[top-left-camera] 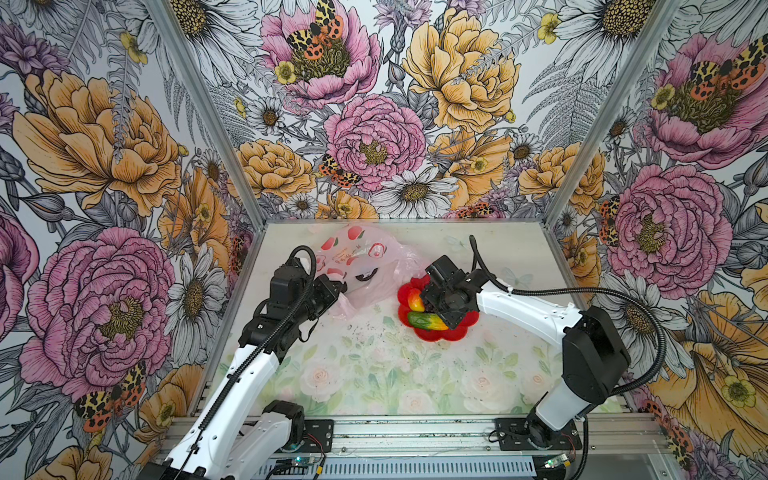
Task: Place the fruits into the plastic bag
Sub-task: 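Position the right gripper over the green-yellow papaya at the plate's edge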
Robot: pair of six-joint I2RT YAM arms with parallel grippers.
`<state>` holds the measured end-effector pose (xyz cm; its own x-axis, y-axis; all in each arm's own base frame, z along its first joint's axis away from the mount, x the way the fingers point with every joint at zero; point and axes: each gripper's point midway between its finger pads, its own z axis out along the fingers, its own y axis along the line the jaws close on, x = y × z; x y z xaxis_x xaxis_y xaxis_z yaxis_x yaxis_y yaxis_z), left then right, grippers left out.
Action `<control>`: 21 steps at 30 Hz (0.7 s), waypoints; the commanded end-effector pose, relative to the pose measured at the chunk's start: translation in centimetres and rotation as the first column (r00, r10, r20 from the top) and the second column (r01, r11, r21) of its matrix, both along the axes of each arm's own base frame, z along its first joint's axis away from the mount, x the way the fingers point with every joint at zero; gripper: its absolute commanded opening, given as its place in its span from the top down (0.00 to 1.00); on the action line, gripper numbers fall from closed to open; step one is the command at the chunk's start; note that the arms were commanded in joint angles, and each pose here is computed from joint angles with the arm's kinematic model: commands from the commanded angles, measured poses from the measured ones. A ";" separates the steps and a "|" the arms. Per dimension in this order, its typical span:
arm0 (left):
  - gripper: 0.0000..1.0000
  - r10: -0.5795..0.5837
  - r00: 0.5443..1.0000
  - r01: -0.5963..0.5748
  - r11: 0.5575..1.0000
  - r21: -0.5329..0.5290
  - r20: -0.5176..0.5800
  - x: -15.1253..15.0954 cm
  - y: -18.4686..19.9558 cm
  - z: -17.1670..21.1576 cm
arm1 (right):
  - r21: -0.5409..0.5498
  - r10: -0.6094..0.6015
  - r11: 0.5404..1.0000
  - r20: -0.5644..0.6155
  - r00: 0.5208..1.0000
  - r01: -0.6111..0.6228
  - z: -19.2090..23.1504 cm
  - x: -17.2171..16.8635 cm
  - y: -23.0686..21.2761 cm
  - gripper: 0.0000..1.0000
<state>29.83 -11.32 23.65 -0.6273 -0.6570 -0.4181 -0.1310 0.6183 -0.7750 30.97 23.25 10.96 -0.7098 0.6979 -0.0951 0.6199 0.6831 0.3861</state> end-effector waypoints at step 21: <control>1.00 0.005 1.000 -0.006 0.999 0.034 0.025 -0.5 0.5 0.6 | -0.304 0.860 0.470 -0.054 0.508 -0.829 5.7 -2.2 -0.1 0.00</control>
